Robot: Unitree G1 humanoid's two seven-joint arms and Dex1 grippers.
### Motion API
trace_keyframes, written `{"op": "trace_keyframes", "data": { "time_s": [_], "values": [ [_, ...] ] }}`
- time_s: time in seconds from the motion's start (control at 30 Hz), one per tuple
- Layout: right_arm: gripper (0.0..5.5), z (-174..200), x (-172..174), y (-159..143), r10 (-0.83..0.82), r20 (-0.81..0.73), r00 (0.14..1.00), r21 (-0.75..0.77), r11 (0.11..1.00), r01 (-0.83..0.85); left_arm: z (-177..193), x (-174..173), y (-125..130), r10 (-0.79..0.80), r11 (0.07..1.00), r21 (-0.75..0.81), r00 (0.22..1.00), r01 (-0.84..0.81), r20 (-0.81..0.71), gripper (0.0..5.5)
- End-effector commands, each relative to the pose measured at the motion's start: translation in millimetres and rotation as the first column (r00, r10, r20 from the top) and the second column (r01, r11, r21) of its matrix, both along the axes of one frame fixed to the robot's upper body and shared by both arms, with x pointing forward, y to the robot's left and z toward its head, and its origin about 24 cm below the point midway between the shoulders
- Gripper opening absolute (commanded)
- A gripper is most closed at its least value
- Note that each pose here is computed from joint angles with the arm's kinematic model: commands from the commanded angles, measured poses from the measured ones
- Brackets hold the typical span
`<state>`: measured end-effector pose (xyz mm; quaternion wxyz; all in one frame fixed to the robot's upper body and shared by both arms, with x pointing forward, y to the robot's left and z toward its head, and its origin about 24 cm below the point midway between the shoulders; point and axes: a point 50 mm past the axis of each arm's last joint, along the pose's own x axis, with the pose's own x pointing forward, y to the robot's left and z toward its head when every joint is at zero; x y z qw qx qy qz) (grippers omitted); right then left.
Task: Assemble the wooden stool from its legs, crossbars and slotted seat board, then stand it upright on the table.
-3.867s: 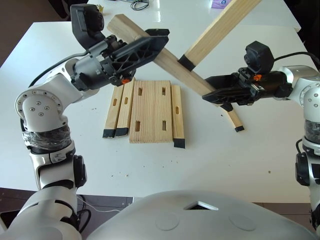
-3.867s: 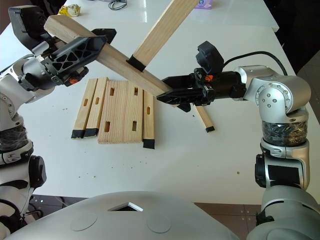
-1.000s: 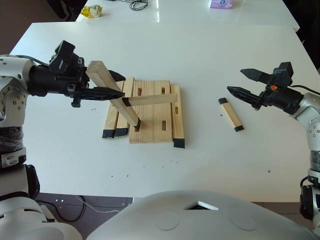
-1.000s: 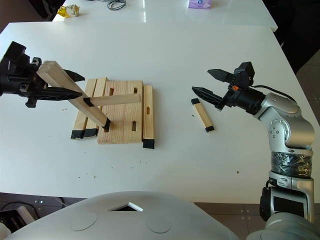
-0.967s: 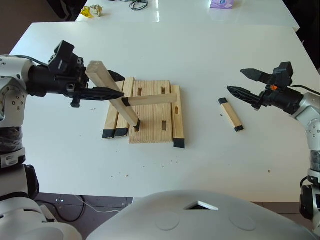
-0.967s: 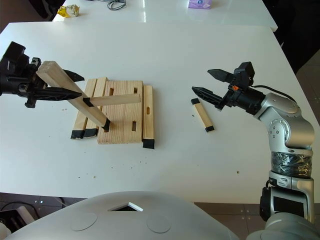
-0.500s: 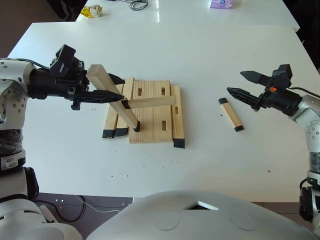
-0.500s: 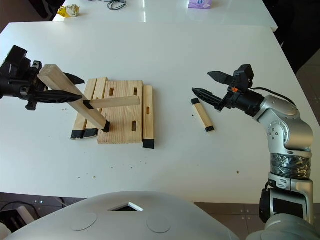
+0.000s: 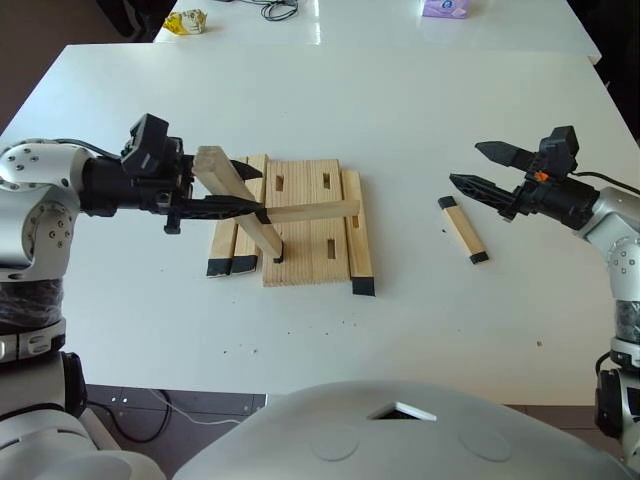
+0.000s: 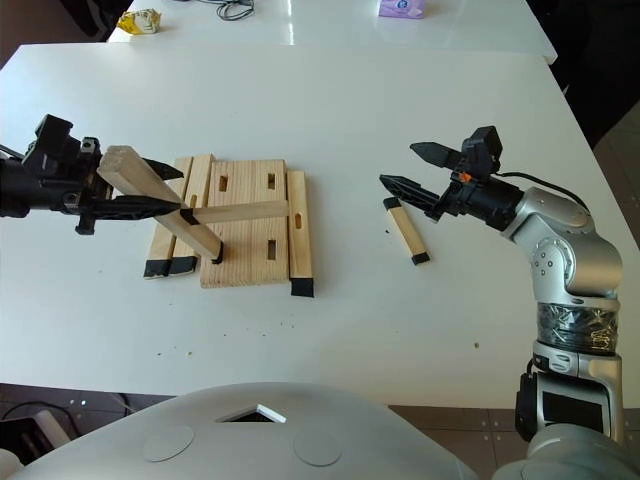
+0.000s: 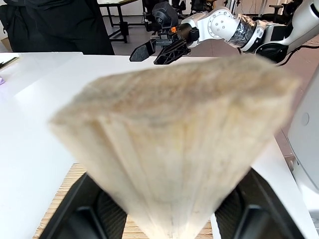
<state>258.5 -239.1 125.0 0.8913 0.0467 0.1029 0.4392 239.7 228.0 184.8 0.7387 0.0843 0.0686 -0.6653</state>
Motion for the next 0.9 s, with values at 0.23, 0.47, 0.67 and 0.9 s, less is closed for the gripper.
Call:
{"op": "trace_keyframes", "data": {
  "time_s": [0.23,0.47,0.67,0.9],
  "values": [
    [5.11,-2,1,5,0.037,-0.027,0.999,-0.005,0.999,-0.038,-49,-27,-13,0.093,0.995,0.025,0.991,-0.091,-0.092,2.04],
    [5.11,-4,1,7,0.039,-0.038,0.998,0.001,0.999,-0.039,-50,-38,-23,0.104,0.990,0.096,0.995,-0.104,0.000,2.04],
    [5.11,-10,-4,15,0.039,-0.049,0.998,0.031,0.999,-0.037,-43,-32,-32,0.075,0.984,0.162,0.997,-0.071,-0.017,2.04],
    [5.11,-22,-15,23,0.009,-0.069,0.998,0.068,0.998,-0.004,-45,-26,-18,0.041,0.965,0.262,0.996,-0.018,-0.081,2.04]
  ]
}}
